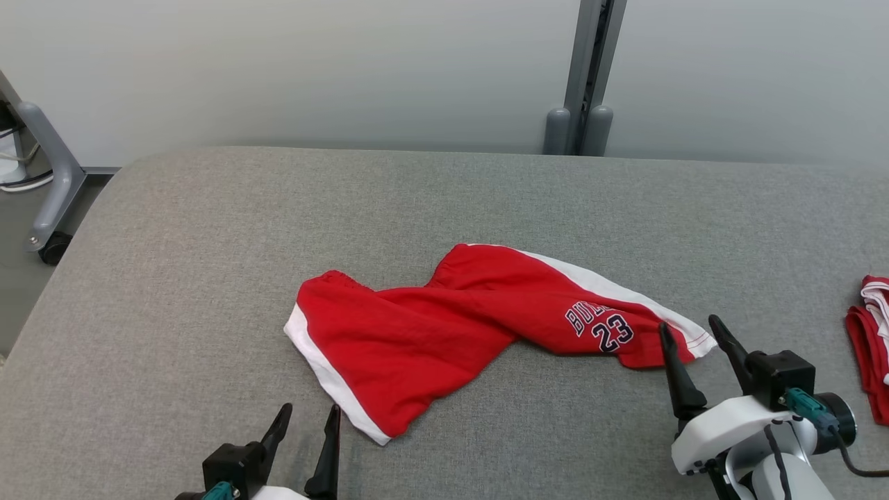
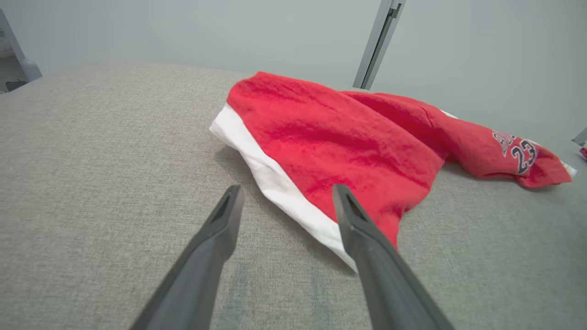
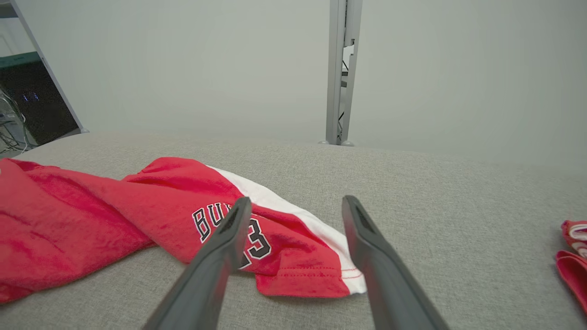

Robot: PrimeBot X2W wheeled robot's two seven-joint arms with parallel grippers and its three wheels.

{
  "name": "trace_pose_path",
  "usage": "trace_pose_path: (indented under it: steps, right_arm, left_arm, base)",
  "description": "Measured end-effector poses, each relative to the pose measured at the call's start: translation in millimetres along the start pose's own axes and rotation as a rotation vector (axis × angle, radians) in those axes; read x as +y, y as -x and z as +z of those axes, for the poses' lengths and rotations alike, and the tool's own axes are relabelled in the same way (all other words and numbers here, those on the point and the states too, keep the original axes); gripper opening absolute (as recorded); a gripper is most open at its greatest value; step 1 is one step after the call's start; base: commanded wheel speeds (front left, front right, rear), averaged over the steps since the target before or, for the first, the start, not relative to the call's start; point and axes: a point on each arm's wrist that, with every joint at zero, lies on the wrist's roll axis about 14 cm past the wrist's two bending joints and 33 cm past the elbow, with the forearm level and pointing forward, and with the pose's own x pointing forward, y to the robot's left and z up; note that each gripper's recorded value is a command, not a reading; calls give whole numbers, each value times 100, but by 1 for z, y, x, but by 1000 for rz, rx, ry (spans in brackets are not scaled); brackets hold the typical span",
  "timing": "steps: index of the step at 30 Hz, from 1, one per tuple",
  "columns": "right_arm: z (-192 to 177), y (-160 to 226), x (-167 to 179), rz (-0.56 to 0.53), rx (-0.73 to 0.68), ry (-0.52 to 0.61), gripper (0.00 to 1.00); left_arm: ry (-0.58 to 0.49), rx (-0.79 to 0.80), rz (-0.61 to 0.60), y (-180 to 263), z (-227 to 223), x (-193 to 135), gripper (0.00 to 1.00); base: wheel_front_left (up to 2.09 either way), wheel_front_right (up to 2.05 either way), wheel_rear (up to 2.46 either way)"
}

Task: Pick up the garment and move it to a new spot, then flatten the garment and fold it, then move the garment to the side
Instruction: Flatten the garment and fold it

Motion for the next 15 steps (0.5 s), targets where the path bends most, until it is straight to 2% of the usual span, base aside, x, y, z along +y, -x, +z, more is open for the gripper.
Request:
trace_pose_path:
  steps: [9,15]
  right_arm:
    - [-7,2,0,-2,15,-15,100]
    - [-7,-2,-3,-8,12,-22,100]
  left_arm:
    - [-13,-50,-29,-21,21,-8,100]
    - [-64,-88,-111,-57,44,-30,100]
  base:
    - [0,0,0]
    - [0,0,0]
